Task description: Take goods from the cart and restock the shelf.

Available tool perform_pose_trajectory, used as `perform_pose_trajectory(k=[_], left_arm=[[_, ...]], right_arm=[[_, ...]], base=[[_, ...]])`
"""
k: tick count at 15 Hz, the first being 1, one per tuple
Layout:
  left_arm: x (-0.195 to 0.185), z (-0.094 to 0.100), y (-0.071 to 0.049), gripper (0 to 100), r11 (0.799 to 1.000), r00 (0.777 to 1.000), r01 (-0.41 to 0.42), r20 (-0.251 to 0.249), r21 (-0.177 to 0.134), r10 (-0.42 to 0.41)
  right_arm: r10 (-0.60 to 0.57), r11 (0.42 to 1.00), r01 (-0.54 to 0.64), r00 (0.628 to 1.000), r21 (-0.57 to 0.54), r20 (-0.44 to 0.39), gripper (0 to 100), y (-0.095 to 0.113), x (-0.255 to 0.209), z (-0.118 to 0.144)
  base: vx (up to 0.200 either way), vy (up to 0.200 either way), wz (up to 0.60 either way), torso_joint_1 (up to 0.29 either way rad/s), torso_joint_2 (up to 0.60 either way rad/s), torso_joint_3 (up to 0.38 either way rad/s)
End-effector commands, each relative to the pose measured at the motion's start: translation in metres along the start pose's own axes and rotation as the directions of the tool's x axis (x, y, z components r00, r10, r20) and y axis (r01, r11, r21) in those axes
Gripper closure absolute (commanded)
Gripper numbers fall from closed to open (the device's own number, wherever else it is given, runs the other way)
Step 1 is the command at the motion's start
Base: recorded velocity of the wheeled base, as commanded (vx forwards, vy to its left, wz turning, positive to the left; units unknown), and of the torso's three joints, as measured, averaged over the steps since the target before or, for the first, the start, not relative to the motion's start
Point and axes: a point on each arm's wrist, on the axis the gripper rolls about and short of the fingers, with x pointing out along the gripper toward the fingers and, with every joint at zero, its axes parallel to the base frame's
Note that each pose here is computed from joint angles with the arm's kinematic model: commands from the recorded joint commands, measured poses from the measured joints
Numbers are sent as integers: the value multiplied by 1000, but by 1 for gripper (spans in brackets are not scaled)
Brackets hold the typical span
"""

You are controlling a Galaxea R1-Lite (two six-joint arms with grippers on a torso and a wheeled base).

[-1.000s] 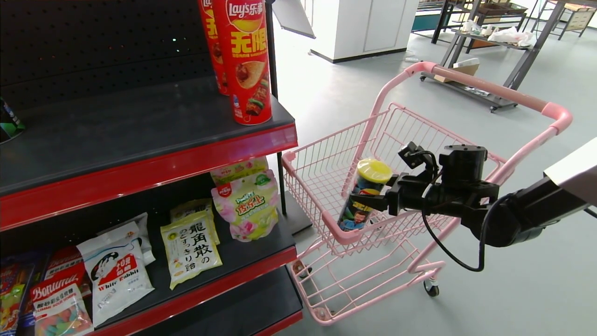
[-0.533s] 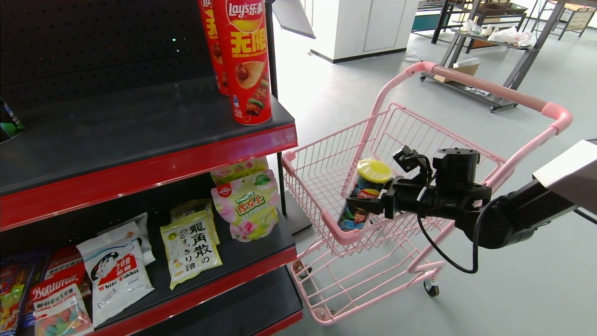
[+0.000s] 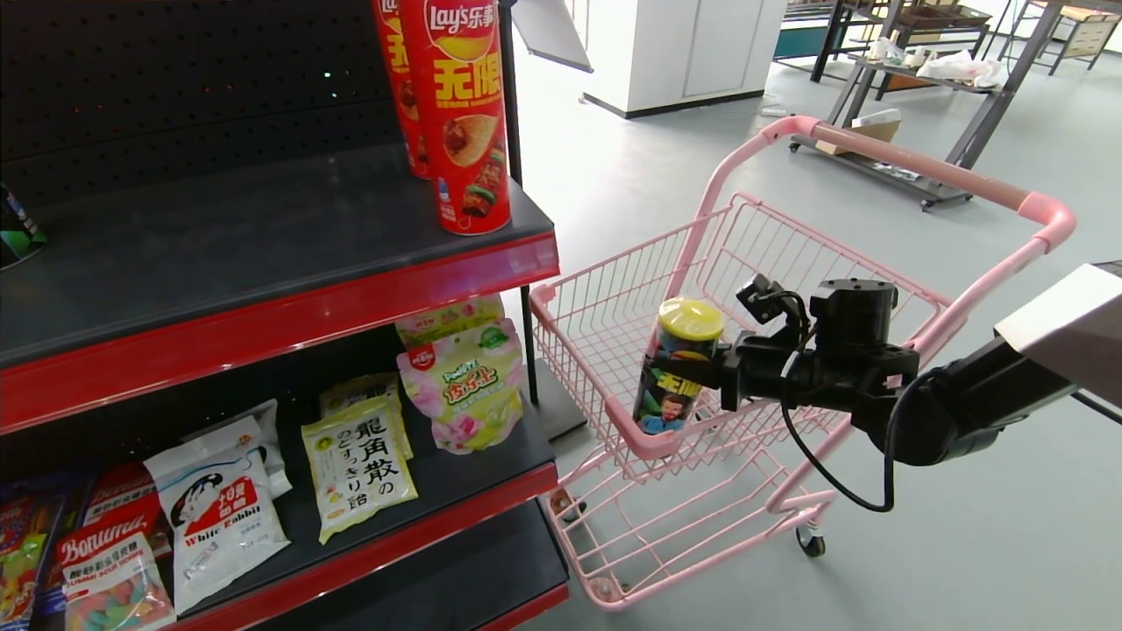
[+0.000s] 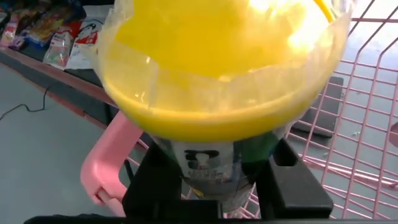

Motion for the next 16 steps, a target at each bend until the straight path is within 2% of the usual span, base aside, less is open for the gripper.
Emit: perform_pose_trajectory(k=[1, 3, 5, 7, 9, 10, 11, 12, 14, 16], left_arm=[[0, 0, 0, 0, 1000, 1000, -1, -1, 0, 1], [0, 0, 0, 0, 1000, 1000, -1, -1, 0, 1], [0, 0, 0, 0, 1000, 1000, -1, -1, 0, 1], [0, 0, 0, 0, 1000, 1000, 1, -1, 0, -1], [0, 0, 0, 0, 1000, 1000, -1, -1, -2, 1], [0, 0, 0, 0, 1000, 1000, 1, -1, -2, -1], [0, 0, 0, 0, 1000, 1000, 1, -1, -3, -1], [0, 0, 0, 0, 1000, 1000, 3, -1, -3, -3], [0, 0, 0, 0, 1000, 1000, 3, -1, -5, -3], [0, 0, 0, 0, 1000, 1000, 7, -1, -3, -7]], right_arm=[[-33, 999, 35, 998, -28, 59, 100, 5, -8, 27], [-90, 995, 94, 981, -15, 175, 100, 10, -17, 77], [-141, 987, 154, 961, -38, 236, 100, 20, -42, 124], [-214, 975, 224, 949, -16, 233, 100, 50, -82, 160], [-285, 956, 295, 926, -2, 246, 100, 81, -112, 178], [-353, 932, 361, 901, 15, 251, 100, 99, -127, 183], [-477, 877, 476, 853, 58, 211, 100, 128, -146, 173], [-476, 879, 472, 862, 66, 173, 100, 150, -158, 156], [-438, 899, 435, 892, 52, 110, 100, 173, -173, 123], [-349, 937, 350, 930, 13, 116, 100, 193, -173, 118]], base=[[0, 0, 0, 0, 0, 0], [0, 0, 0, 0, 0, 0], [0, 0, 0, 0, 0, 0], [0, 0, 0, 0, 0, 0], [0, 0, 0, 0, 0, 0], [0, 0, 0, 0, 0, 0], [0, 0, 0, 0, 0, 0], [0, 0, 0, 0, 0, 0], [0, 0, 0, 0, 0, 0], [0, 0, 0, 0, 0, 0]])
